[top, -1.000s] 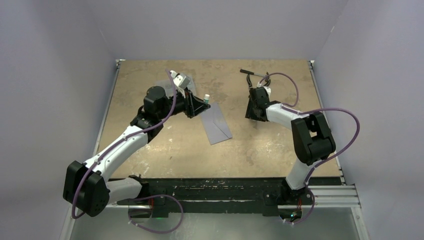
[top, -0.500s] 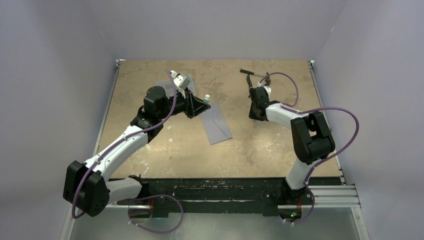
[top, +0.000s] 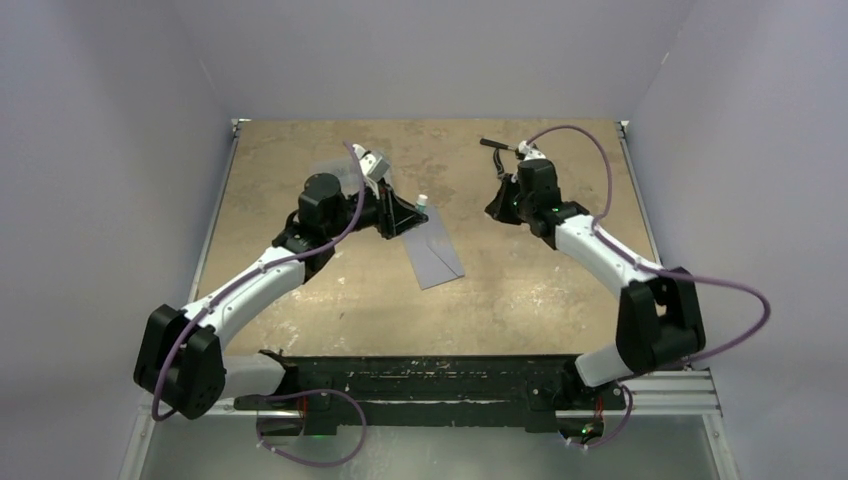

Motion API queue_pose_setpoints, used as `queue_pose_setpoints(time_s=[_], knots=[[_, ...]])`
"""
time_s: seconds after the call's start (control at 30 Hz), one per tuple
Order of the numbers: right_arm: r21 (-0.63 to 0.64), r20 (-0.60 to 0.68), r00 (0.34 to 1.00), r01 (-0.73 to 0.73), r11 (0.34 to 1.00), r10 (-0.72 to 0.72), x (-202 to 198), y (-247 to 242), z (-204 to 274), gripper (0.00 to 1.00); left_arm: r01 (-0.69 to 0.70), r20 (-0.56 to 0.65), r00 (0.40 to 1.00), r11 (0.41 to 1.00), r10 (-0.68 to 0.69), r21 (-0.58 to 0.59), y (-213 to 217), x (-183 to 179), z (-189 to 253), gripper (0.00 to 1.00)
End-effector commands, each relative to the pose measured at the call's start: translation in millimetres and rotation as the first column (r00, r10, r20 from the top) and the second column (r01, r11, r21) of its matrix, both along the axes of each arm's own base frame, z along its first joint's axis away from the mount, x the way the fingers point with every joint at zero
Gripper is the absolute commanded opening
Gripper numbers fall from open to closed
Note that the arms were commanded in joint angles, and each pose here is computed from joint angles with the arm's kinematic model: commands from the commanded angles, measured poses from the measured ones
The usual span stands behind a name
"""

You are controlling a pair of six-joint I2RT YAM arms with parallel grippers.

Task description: Place the letter into the envelope and seal it

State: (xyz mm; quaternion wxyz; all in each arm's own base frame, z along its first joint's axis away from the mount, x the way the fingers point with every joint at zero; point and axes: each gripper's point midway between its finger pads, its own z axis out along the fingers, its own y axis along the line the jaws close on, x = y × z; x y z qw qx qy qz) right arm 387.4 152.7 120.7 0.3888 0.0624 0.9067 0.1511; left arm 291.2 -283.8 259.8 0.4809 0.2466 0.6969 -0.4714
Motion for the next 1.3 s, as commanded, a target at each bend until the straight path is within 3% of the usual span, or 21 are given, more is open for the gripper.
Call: queue_pose_setpoints(time_s=[0.0, 0.37, 0.53, 0.67, 1.0, 1.27], knots=[[0.194, 0.188, 0.964, -0.225, 0.955, 0.189, -19.4, 40.0, 73.2, 0.06, 0.063, 0.034, 0.997, 0.997, -0.062, -0.031, -21.6, -7.3, 9.6, 0.0], [0.323, 0.459, 0.801, -0.553, 0.768, 0.384, -82.8, 74.7, 183.7, 0.08, 0.113, 0.08, 0.99, 0.993, -0.115, 0.024, -52.6, -8.6, 7.7, 0.0], [0.39, 0.46, 0.764, -0.631, 0.671, 0.452, -104.1, 87.6, 196.0, 0.09, 0.211, 0.197, 0.948, 0.955, -0.252, 0.208, -45.4, -20.7, 2.2, 0.0], [0.4, 0.452, 0.737, -0.67, 0.625, 0.502, -106.8, 95.3, 197.7, 0.09, 0.243, 0.216, 0.927, 0.931, -0.305, 0.273, -39.7, -28.2, -3.3, 0.0], [0.372, 0.434, 0.753, -0.649, 0.663, 0.494, -104.0, 90.2, 200.7, 0.09, 0.194, 0.248, 0.931, 0.939, -0.267, 0.283, -33.8, -24.5, 0.0, 0.0], [0.395, 0.409, 0.759, -0.647, 0.652, 0.506, -103.8, 92.9, 188.7, 0.09, 0.189, 0.269, 0.928, 0.949, -0.256, 0.251, -36.6, -23.4, 9.3, 0.0]])
